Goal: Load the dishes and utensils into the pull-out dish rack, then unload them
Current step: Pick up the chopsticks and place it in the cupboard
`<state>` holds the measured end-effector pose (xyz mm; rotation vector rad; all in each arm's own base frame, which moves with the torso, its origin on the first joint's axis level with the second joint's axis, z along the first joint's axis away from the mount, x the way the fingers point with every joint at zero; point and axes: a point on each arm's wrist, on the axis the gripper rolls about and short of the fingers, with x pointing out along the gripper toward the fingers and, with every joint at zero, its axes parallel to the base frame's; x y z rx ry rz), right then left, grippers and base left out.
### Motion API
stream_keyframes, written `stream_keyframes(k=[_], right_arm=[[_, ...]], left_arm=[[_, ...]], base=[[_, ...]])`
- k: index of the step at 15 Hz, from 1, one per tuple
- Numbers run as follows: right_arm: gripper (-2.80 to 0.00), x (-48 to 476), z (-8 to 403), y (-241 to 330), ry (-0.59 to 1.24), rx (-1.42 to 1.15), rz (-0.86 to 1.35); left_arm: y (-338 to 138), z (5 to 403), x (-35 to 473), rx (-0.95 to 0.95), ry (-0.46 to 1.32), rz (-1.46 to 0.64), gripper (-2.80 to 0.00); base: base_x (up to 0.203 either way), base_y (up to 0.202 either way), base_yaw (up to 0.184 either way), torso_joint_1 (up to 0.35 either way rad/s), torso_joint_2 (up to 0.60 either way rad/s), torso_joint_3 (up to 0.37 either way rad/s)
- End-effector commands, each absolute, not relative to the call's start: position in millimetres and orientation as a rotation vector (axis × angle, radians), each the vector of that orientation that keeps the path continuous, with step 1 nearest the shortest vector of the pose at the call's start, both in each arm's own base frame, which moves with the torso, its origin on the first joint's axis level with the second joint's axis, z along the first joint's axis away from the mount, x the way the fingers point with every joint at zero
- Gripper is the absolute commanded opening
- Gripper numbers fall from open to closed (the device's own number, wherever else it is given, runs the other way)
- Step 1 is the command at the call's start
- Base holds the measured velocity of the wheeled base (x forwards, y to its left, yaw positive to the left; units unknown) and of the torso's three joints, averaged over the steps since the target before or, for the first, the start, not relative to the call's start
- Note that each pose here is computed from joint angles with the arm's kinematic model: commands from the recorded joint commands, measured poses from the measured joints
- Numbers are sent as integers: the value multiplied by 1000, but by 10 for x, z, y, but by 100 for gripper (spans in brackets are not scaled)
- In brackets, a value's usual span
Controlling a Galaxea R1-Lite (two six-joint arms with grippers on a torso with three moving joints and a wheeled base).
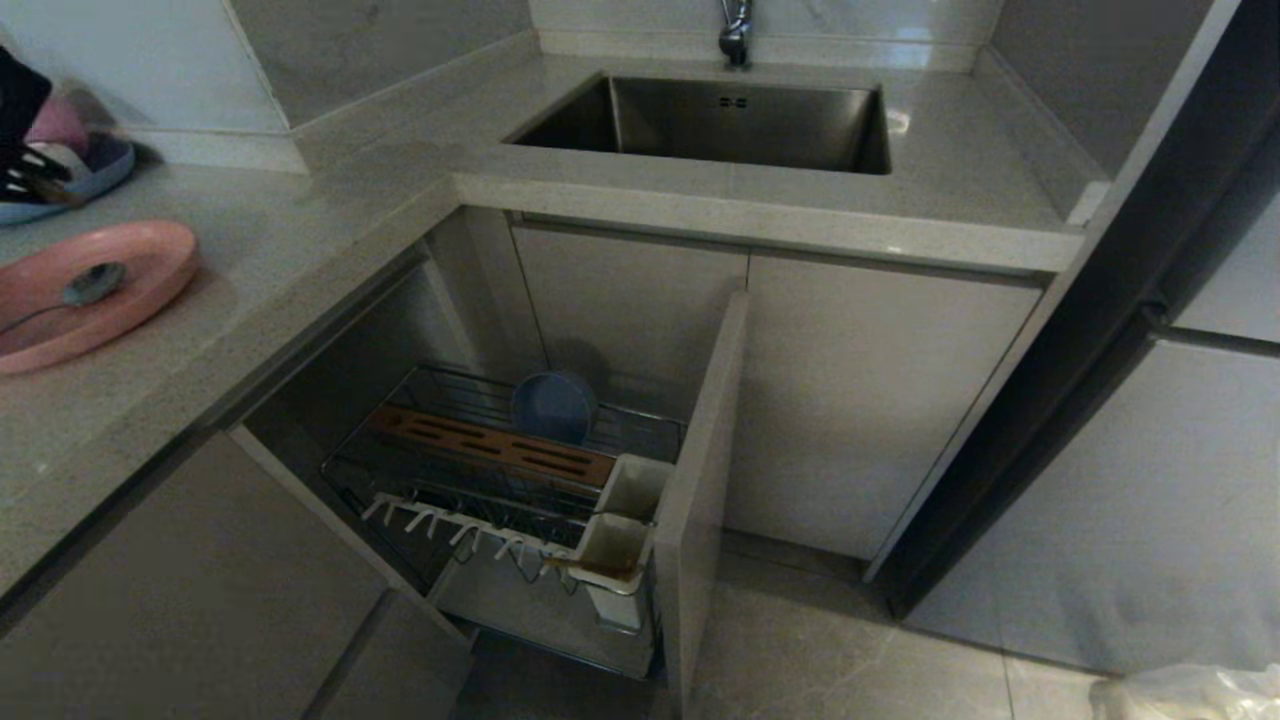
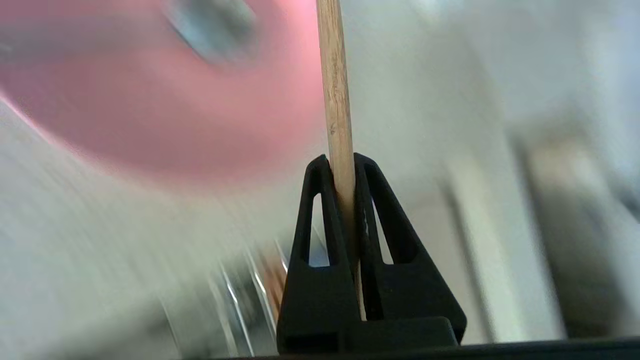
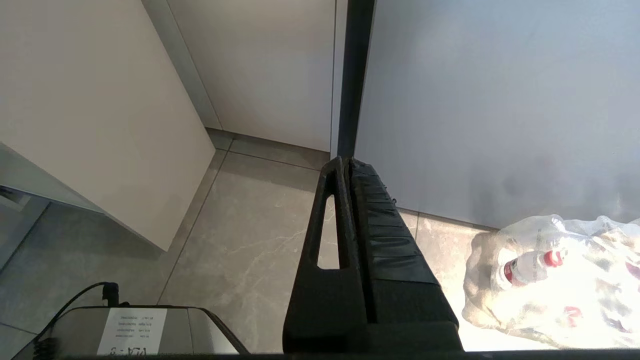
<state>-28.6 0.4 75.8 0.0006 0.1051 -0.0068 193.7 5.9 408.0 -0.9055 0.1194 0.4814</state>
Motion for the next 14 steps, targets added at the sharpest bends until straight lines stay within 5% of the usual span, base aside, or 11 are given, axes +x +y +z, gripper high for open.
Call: stream_keyframes(k=[1, 7, 14], right_arm=[[-280, -286, 757, 4, 106, 1, -6], [-280, -286, 757, 4, 106, 0, -5], [-280, -286, 757, 4, 106, -1, -6]], left_arm=[[-58, 4209, 1525, -937, 136, 308, -280], [-239, 4006, 1115, -1000, 608, -253, -280], [-375, 3521, 1290, -1039, 1078, -291, -280]], base=[[0, 0, 0, 0, 0, 0], [0, 0, 0, 0, 0, 0], [0, 0, 0, 0, 0, 0]])
